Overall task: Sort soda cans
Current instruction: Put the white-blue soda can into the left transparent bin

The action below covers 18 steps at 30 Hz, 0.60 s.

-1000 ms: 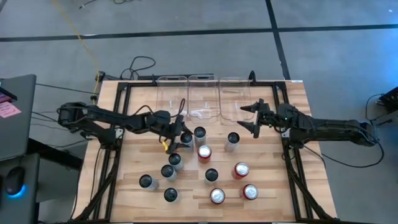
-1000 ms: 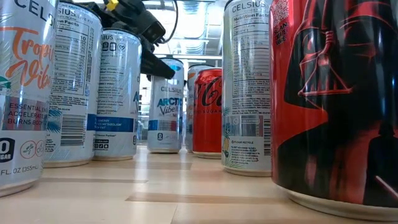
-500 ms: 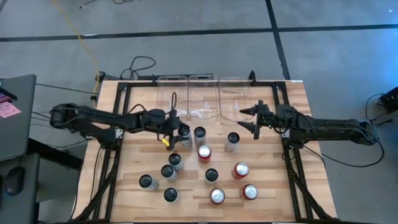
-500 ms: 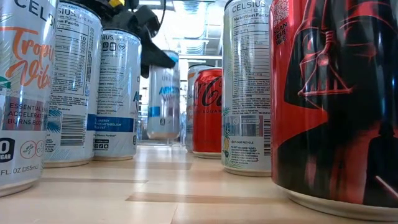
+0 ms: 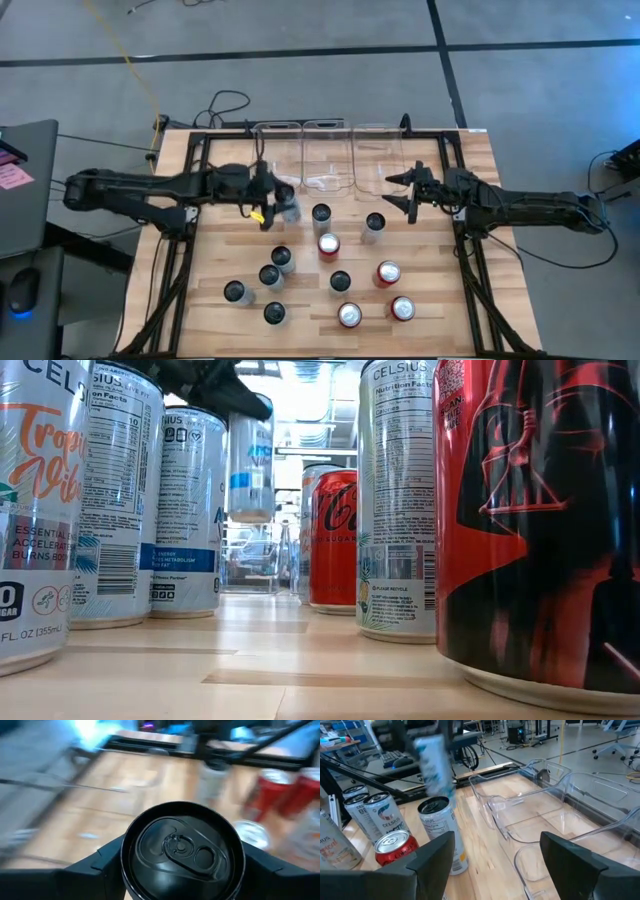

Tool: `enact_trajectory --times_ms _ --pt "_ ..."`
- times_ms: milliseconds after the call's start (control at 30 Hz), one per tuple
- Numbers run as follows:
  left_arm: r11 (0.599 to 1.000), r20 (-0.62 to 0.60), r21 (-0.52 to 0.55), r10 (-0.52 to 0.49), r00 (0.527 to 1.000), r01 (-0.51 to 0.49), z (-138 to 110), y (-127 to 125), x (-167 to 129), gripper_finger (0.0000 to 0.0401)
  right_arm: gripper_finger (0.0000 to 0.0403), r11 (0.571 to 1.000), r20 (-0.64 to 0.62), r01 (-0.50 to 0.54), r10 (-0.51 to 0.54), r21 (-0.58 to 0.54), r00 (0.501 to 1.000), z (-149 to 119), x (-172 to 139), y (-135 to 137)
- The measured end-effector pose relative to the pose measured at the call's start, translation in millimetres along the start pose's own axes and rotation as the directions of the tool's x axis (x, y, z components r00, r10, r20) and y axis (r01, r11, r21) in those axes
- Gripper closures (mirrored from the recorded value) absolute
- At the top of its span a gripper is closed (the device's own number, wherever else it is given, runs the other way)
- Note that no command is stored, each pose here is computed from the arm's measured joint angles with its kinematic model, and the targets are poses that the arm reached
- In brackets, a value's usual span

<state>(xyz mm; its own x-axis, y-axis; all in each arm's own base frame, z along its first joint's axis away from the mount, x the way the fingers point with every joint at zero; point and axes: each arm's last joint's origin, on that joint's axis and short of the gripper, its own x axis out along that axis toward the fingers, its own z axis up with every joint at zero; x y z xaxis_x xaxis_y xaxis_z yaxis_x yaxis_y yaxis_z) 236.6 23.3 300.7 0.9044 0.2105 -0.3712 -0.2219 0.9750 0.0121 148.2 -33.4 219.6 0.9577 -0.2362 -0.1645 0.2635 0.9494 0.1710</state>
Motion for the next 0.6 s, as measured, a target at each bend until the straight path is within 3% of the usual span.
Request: enact_trajectory --times_ms 267,433,600 --pt "0.978 0.032 0.086 0.189 0.981 -0.191 41 30 -18 0.0147 0.0090 1.000 -0.033 0.006 -0.006 0.015 0.999 -3 0 -1" --pt "0.943 0.019 0.066 0.324 0.946 -0.325 41 67 -21 0.0147 0.0090 0.999 -0.070 0.015 -0.013 0.030 0.997 -7 0 -1" --pt "0.930 0.016 0.014 0.367 0.930 -0.367 25 105 -21 0.0147 0.0090 0.999 -0.073 0.017 -0.014 0.039 0.997 -7 0 -1"
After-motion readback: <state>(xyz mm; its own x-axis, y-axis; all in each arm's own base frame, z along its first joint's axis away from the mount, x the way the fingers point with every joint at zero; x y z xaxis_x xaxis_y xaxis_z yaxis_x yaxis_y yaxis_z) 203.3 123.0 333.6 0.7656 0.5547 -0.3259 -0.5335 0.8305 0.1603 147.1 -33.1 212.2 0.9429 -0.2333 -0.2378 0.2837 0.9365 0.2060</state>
